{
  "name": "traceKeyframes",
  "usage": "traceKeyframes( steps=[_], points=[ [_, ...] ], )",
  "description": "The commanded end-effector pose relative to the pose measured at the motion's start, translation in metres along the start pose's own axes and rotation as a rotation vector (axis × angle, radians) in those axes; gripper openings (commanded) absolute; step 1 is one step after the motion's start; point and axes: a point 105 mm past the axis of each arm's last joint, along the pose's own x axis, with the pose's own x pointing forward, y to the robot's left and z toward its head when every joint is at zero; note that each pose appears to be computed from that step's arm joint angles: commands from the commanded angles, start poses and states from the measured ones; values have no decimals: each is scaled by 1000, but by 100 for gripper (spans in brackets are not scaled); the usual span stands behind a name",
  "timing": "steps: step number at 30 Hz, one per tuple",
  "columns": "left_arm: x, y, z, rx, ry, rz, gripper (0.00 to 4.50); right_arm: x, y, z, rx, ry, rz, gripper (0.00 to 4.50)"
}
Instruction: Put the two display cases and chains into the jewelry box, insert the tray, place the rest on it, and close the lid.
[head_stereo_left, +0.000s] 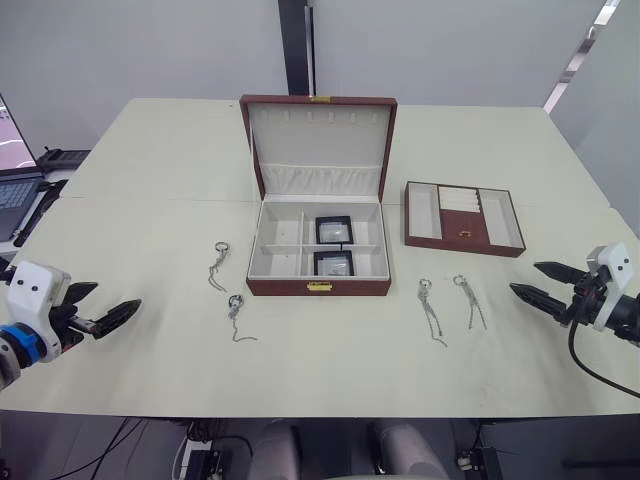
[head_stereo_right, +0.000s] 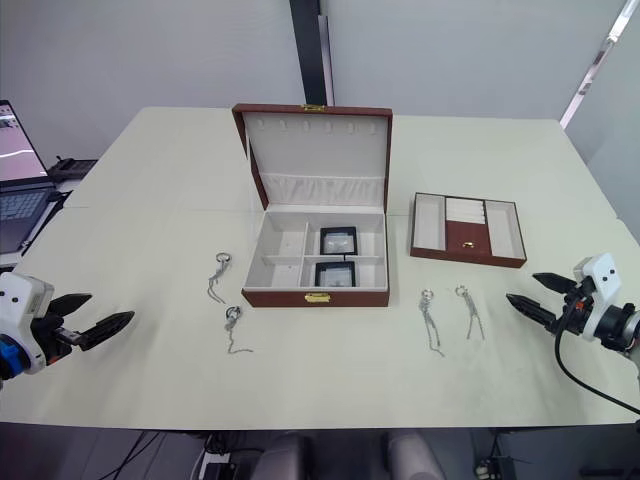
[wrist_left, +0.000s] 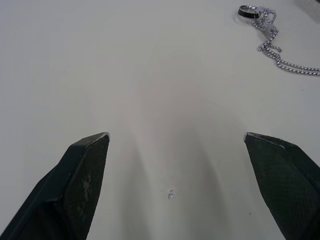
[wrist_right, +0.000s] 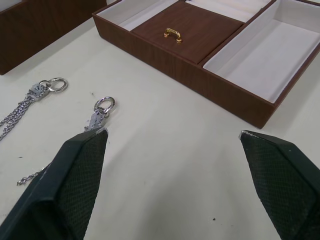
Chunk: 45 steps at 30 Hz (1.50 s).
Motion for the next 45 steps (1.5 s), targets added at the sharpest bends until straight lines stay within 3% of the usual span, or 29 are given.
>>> traceKeyframes(
  steps=[1, 6, 10, 17, 25, 31, 45],
  points=[
    [2, -10, 24, -3, -103, -11, 446, 7, 13, 25, -65, -60, 78, 450],
    [6, -35, 36, -28, -166, -40, 446, 25, 46, 54, -117, -115, 233, 450],
    [17, -71, 42, -56, -211, -81, 446, 43, 99, 76, -171, -158, 450, 450],
    [24, -112, 33, -136, -243, -67, 446, 52, 143, 101, -256, -195, 621, 450],
    [25, -147, 15, -203, -252, 27, 446, 60, 160, 114, -332, -205, 708, 450],
    [32, -167, -9, -214, -185, 117, 446, 66, 166, 114, -352, -198, 743, 450],
    [48, -177, -27, -204, -86, 152, 446, 66, 169, 112, -346, -189, 766, 450]
  ],
)
